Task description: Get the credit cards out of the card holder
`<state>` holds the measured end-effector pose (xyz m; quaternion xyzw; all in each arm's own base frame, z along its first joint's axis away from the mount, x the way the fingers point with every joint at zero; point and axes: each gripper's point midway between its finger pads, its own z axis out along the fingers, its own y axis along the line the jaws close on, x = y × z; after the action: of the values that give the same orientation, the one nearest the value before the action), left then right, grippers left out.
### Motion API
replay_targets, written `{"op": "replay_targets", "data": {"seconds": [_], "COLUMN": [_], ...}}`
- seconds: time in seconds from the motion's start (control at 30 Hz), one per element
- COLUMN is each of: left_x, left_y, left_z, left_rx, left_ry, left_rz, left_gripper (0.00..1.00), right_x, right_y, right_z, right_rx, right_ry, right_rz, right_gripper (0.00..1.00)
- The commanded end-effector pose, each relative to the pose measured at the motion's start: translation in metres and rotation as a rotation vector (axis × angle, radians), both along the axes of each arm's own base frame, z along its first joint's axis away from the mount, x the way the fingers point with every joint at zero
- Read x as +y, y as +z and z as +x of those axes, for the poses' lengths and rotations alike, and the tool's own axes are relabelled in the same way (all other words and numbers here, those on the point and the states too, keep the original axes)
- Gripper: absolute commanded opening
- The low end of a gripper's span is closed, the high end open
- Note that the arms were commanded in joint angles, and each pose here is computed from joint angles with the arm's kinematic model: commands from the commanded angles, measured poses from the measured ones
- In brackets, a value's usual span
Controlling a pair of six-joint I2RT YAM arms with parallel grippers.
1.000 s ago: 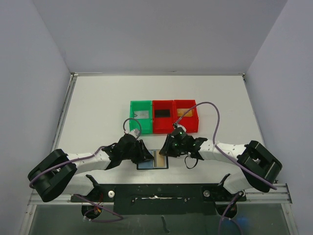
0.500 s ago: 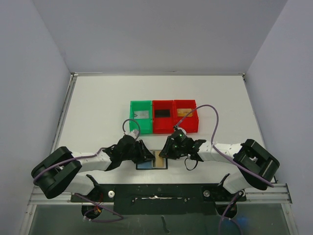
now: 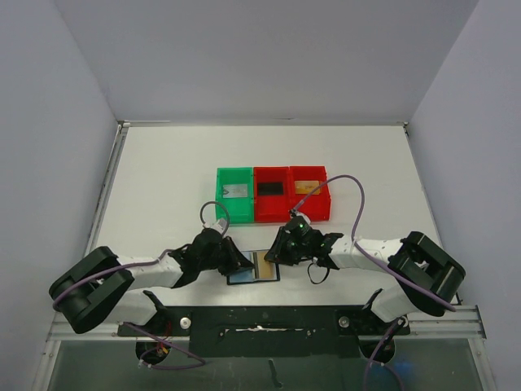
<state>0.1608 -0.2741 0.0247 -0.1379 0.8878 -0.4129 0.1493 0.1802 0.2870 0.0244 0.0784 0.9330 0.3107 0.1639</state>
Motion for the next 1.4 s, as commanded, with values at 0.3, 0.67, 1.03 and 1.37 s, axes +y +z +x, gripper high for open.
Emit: {"op": "replay_targets", "data": {"seconds": [0.3,0.67,1.03,1.37], "left_x": [0.022,0.023,0.022,0.019], "left_y": [0.01,0.013,0.015,0.015], "left_z": [0.007,0.006,0.006,0.006], "left_rx": [-0.064,-0.078,-0.083,-0.063], "left_ry": [0.051,0.05,0.046,0.054], "left_rz": [0.075,0.062,0.052,0.024], "left_gripper": [0.0,0.0,0.0,0.11], "right_x": [-0.009,0.004,0.04,0.022], "right_y": [-0.016,0.025,0.036,-0.008], "right_z": [-0.006,0.004,-0.003,-0.015], "right_rx": [0.019,-0.095,-0.104,0.006], "right_ry": [0.014,0.081,0.161,0.133], "right_rz": [-0.072,-0.013,0.057,-0.07], "right_gripper": [0.21,0.23,0.25,0.23]}}
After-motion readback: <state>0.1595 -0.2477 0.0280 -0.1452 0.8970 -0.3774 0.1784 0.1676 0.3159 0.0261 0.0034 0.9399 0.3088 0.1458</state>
